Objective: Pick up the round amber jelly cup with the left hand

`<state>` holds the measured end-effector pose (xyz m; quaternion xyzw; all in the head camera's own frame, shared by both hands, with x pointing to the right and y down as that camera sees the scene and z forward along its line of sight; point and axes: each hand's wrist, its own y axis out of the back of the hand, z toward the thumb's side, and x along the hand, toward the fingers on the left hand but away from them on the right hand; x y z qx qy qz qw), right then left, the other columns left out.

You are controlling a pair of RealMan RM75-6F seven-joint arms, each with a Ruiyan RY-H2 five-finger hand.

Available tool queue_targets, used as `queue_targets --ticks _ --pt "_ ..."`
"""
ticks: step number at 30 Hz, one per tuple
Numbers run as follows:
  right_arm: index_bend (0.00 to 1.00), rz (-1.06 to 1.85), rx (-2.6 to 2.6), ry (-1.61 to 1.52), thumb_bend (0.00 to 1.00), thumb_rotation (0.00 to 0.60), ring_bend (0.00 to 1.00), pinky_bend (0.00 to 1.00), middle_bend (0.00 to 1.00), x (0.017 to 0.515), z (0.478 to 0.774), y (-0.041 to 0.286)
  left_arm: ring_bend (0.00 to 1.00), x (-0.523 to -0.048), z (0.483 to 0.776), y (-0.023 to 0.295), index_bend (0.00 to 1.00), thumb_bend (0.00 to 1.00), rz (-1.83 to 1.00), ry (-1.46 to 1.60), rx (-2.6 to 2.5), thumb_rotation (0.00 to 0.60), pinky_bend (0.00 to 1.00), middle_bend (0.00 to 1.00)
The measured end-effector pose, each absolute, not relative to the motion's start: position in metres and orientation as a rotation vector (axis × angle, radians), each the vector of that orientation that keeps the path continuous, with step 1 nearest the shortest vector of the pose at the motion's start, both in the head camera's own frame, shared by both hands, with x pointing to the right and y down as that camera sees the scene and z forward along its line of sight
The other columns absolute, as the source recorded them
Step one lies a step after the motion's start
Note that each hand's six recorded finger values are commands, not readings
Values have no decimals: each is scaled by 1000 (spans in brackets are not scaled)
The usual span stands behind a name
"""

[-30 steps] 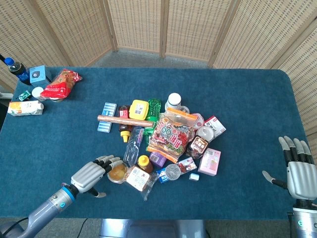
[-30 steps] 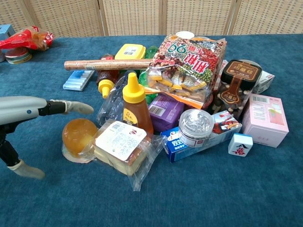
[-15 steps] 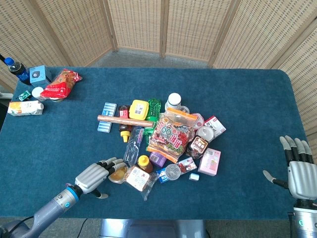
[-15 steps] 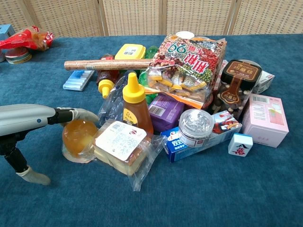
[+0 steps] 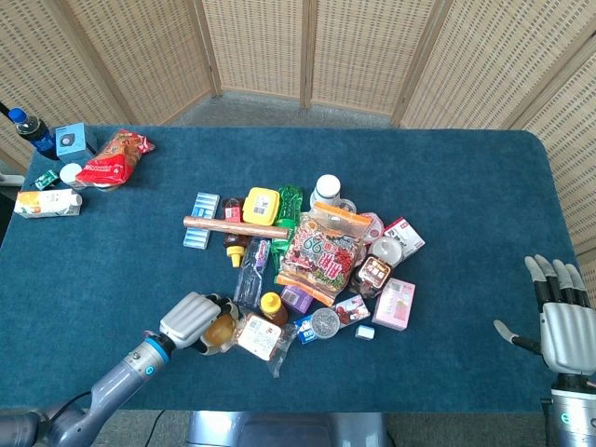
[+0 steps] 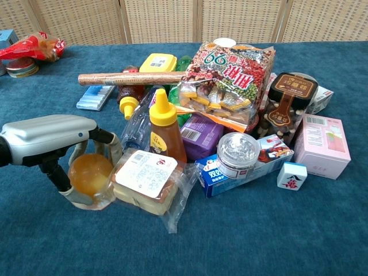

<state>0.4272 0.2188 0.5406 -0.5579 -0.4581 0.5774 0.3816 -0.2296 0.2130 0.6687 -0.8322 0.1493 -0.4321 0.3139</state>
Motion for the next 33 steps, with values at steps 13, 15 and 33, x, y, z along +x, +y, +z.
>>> queue_targets --ticks 13,15,33 --pt "0 1471 -1424 -1171 0 508 0 0 0 427 539 219 708 -235 652 200 693 75 -1131 458 -2132 600 770 770" --pt "0 1472 -1425 -1171 0 510 0 0 0 427 540 219 709 -237 645 196 693 75 -1123 478 -2128 600 769 770" --pt "0 1475 -1420 -1159 0 508 0 0 0 425 541 220 722 -255 569 138 700 74 -1038 719 -2044 600 771 785"
